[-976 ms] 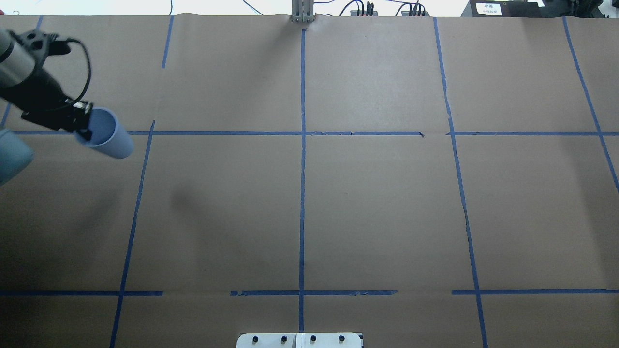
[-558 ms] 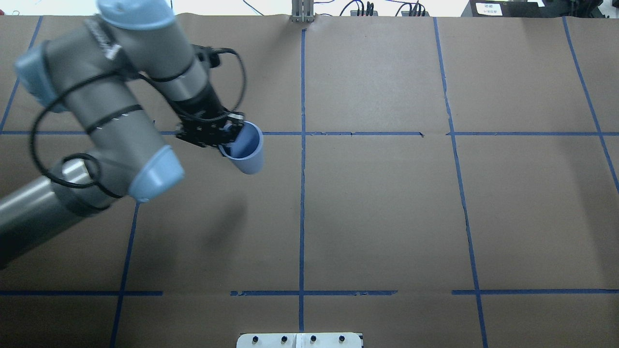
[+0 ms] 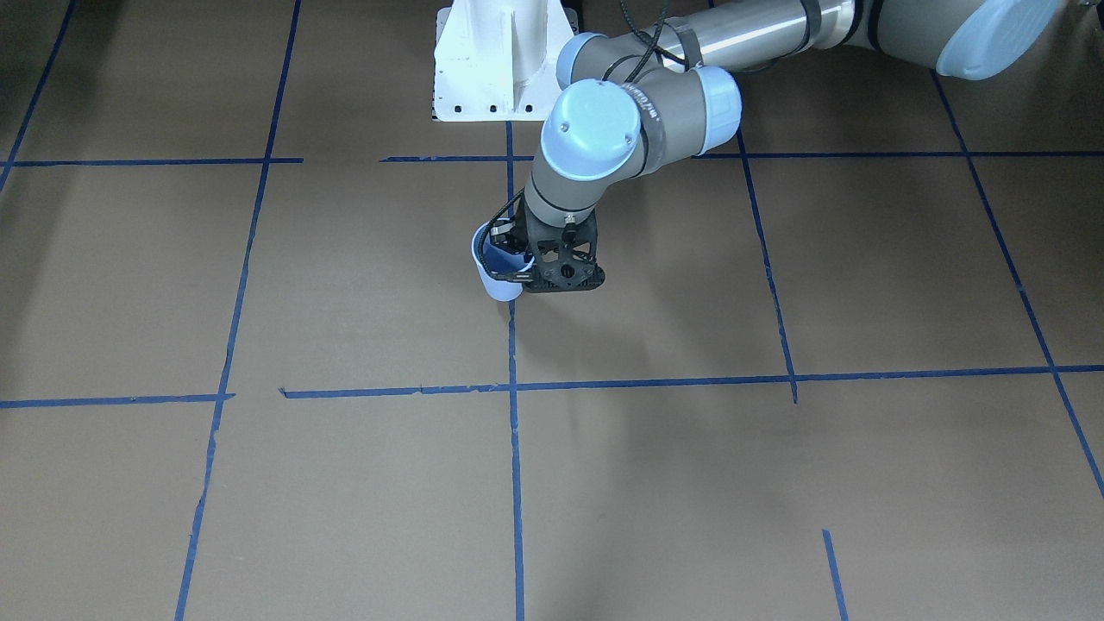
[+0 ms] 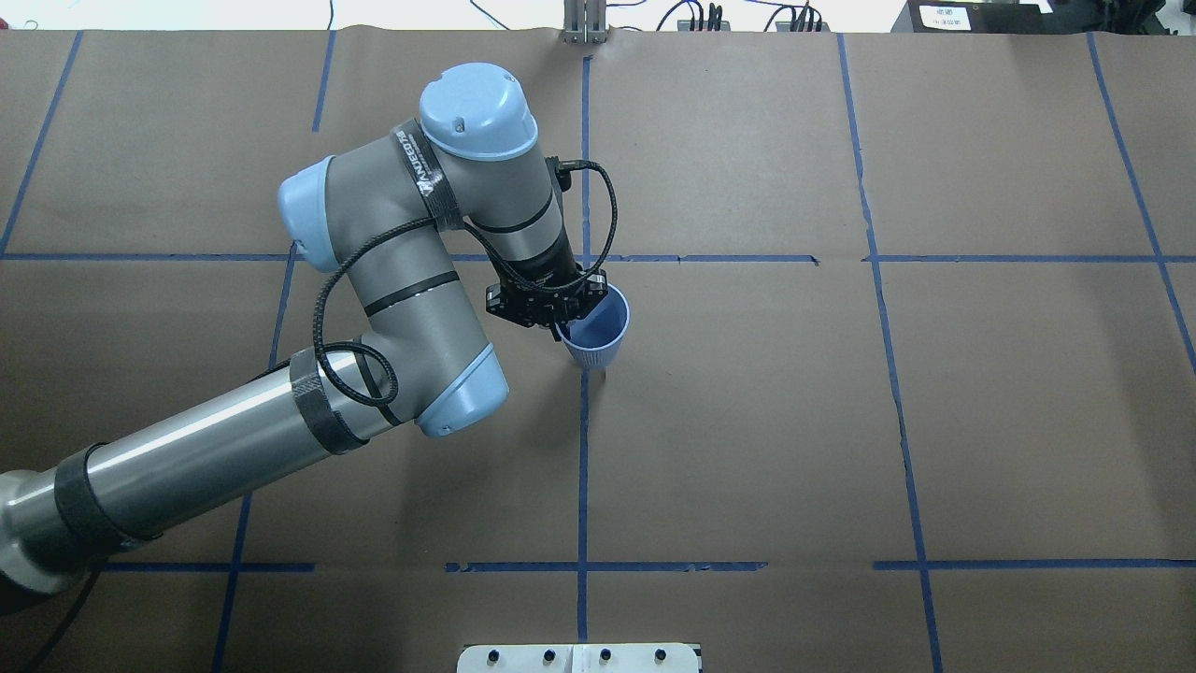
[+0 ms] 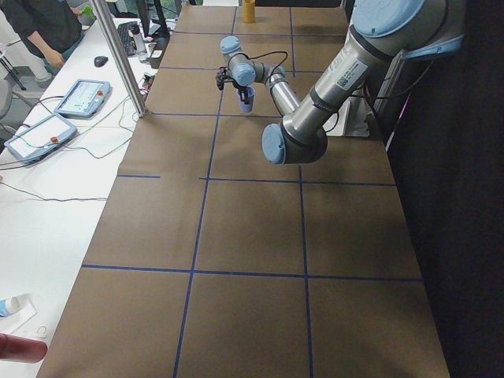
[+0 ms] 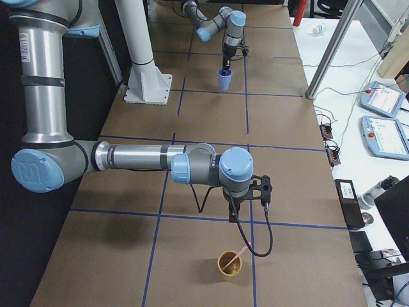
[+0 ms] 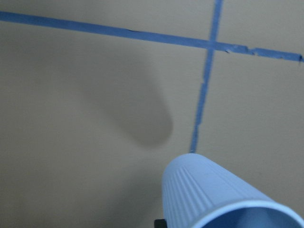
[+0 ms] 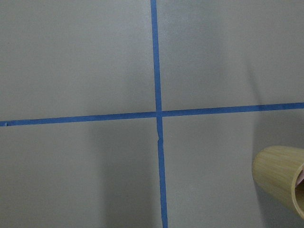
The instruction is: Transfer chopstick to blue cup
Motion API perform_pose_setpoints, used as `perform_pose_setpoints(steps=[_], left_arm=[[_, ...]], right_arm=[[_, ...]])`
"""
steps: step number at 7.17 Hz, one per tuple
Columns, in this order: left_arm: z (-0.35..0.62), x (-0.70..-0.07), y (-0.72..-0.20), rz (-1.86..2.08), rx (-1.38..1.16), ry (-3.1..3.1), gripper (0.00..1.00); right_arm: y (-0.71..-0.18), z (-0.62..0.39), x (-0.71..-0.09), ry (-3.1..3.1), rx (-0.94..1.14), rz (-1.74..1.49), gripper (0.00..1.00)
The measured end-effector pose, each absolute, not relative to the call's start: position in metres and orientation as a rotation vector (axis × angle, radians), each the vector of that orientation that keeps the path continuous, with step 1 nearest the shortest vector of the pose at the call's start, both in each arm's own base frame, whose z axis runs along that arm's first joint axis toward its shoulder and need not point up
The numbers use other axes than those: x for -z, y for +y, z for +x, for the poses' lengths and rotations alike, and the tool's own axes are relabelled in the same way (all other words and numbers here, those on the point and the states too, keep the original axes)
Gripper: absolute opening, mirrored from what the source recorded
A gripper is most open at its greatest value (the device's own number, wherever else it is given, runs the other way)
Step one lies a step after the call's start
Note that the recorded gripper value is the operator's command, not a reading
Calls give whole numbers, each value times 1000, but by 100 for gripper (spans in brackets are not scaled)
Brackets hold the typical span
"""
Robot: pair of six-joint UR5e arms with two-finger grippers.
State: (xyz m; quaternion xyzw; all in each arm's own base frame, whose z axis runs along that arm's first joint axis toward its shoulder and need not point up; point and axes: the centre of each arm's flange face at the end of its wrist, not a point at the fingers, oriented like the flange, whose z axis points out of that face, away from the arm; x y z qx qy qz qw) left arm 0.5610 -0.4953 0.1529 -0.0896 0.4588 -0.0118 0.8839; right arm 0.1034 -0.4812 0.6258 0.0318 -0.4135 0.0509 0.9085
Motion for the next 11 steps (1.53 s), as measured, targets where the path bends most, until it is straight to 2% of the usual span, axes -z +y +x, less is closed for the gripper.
perform_pose_setpoints(steps=[1, 2, 3, 5, 8, 11], left_arm=[[566, -157, -495, -186, 25, 948, 4], [569, -161, -495, -187, 26, 943, 17], [570, -164, -496, -189, 27, 938, 49], [572, -167, -496, -193, 29, 932, 100], [562, -171, -503, -181, 46, 928, 100], [498, -163, -517, -156, 87, 971, 100]], right_arm=[[-481, 103, -625, -853, -104, 67, 100], [-482, 104, -624, -853, -104, 69, 100], [-482, 104, -623, -853, -104, 70, 100], [-482, 104, -623, -853, -103, 70, 100], [-482, 103, -624, -854, -104, 69, 100], [-482, 103, -624, -854, -104, 68, 100]])
